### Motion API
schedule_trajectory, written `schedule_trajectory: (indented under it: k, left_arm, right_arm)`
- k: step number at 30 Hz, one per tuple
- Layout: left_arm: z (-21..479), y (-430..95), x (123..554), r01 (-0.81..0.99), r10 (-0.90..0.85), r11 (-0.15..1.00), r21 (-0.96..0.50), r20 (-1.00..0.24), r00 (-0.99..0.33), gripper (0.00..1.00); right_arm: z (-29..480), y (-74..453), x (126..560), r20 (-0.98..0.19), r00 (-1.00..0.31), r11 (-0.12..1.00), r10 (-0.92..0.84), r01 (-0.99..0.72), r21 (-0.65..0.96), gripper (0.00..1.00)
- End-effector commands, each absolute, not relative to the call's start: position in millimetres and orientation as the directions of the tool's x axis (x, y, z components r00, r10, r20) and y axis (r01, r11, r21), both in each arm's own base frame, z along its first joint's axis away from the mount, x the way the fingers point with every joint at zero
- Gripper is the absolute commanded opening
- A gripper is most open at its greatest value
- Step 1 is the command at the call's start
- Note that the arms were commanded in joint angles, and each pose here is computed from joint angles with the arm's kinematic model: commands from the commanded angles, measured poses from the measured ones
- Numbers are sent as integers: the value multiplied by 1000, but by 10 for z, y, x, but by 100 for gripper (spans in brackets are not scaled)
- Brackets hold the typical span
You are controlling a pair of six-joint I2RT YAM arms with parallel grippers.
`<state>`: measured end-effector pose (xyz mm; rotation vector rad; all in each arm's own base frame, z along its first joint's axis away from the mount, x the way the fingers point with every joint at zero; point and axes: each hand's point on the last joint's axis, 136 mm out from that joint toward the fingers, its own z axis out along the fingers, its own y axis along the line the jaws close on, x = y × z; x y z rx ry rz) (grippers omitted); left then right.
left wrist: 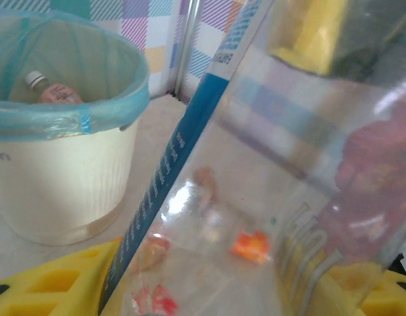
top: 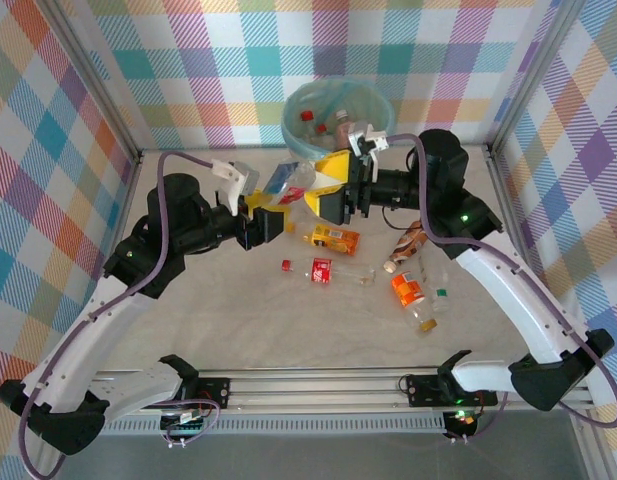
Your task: Put the plastic bottles in the bin
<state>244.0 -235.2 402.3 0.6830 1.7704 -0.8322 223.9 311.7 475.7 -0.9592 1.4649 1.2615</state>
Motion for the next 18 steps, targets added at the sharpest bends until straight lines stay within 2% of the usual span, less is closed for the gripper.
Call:
schedule_trajectory:
  k: [1,12,18]
  left_arm:
    - [4228,-2457,2299,823,69,539,-182,-963,-259,57]
    - [4249,-2640,2159,867,109,469,-169,-963,-246,57]
    - [4232,-2663,2131,871,129,465,-156,-962,-241,57]
  right_arm:
    - [4941,3166,2150,-986,-163,135,31,-977,166,88]
    - [4893,3335,2104,-992,-124,121,-1,-985,123,87]
    - [4851,3349,2132,-993,-120,142,-11,-983,117,77]
